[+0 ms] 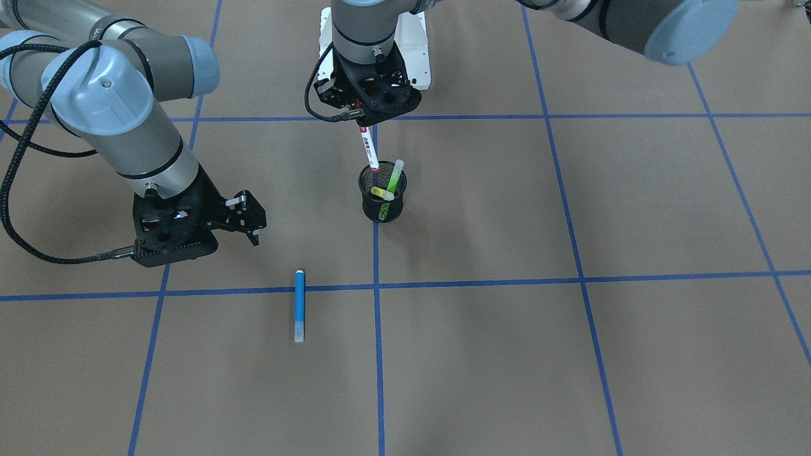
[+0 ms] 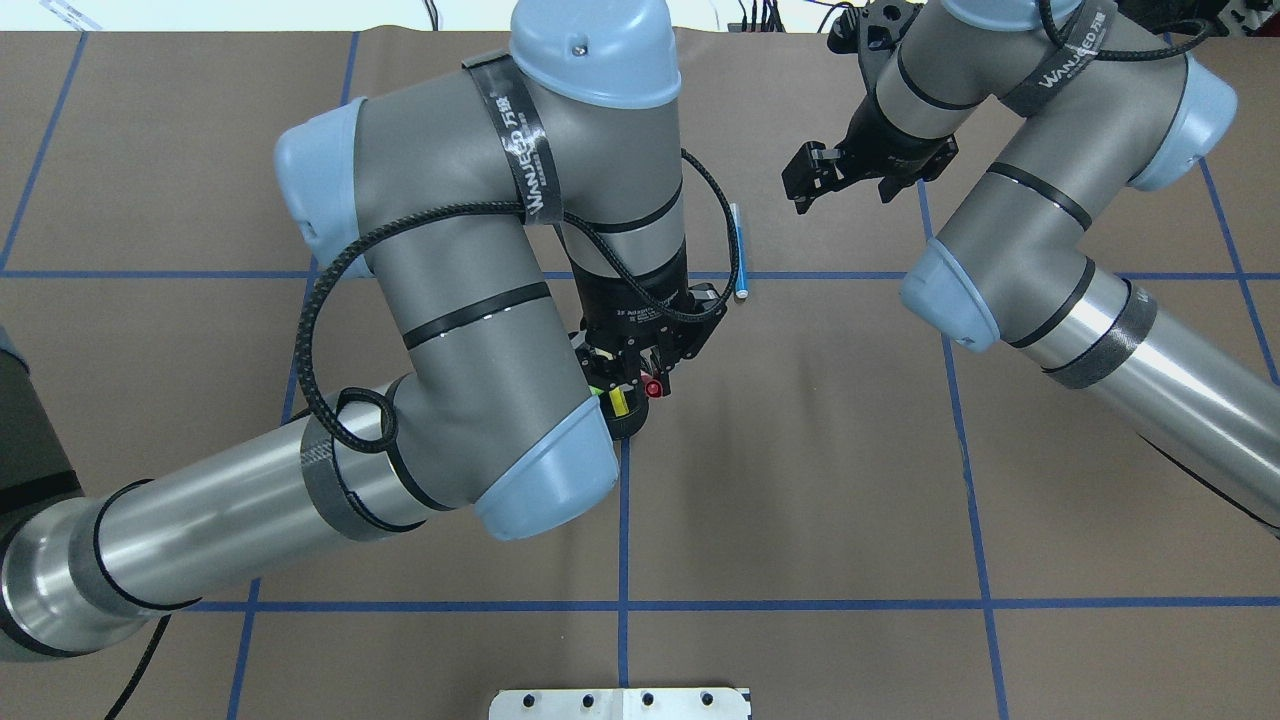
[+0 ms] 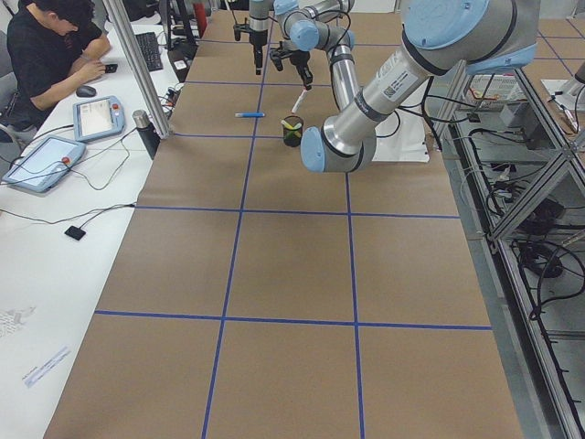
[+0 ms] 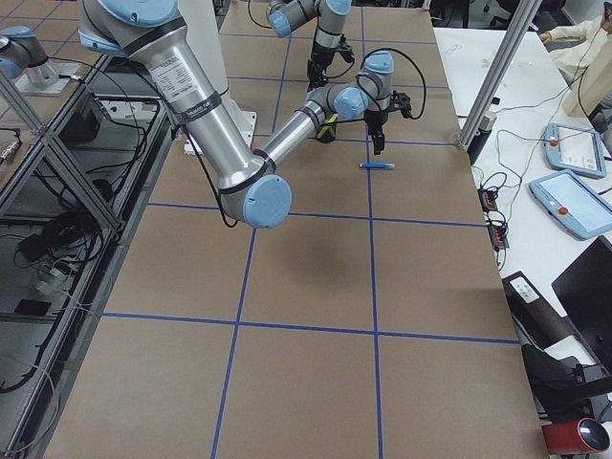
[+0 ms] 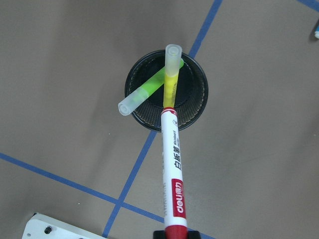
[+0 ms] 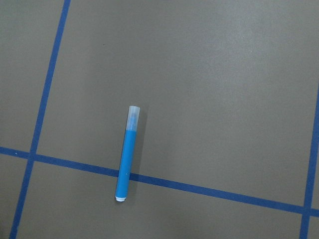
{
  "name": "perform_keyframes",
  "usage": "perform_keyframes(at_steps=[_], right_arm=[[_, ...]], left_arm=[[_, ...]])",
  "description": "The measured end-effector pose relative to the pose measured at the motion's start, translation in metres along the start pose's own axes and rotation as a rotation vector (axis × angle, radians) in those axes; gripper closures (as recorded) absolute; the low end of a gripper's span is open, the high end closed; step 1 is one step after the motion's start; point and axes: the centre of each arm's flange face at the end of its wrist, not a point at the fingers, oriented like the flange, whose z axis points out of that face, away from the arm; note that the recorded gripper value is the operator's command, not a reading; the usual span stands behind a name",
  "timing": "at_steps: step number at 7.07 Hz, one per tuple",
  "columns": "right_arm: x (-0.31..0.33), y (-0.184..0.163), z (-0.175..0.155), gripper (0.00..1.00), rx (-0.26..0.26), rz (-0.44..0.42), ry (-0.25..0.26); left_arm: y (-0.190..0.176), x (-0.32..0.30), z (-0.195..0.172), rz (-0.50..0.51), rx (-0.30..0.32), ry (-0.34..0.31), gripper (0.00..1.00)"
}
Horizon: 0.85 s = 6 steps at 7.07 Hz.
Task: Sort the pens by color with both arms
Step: 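Close the left gripper and lift the red-capped marker out, then lower the red-capped marker beside the blue marker with the left gripper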
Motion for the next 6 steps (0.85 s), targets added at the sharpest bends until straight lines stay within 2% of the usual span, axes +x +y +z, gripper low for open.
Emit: perform_keyframes(at_steps=[2, 4, 6], right_arm=[[-0.001, 0.000, -0.001, 0.01, 0.000, 0.000, -0.003], [-0.002, 0.000, -0.002, 0.01, 0.000, -0.001, -0.007], [-0.002, 0.000, -0.002, 0.01, 0.000, -0.001, -0.008]], left_arm=[[-0.029, -0.002, -0.023, 0.132, 0.058, 0.050, 0.84], [-0.076, 0.014, -0.009, 0.209, 0.118, 0.128, 0.84], [-0.119, 0.021, 0.009, 0.273, 0.164, 0.171, 0.84]])
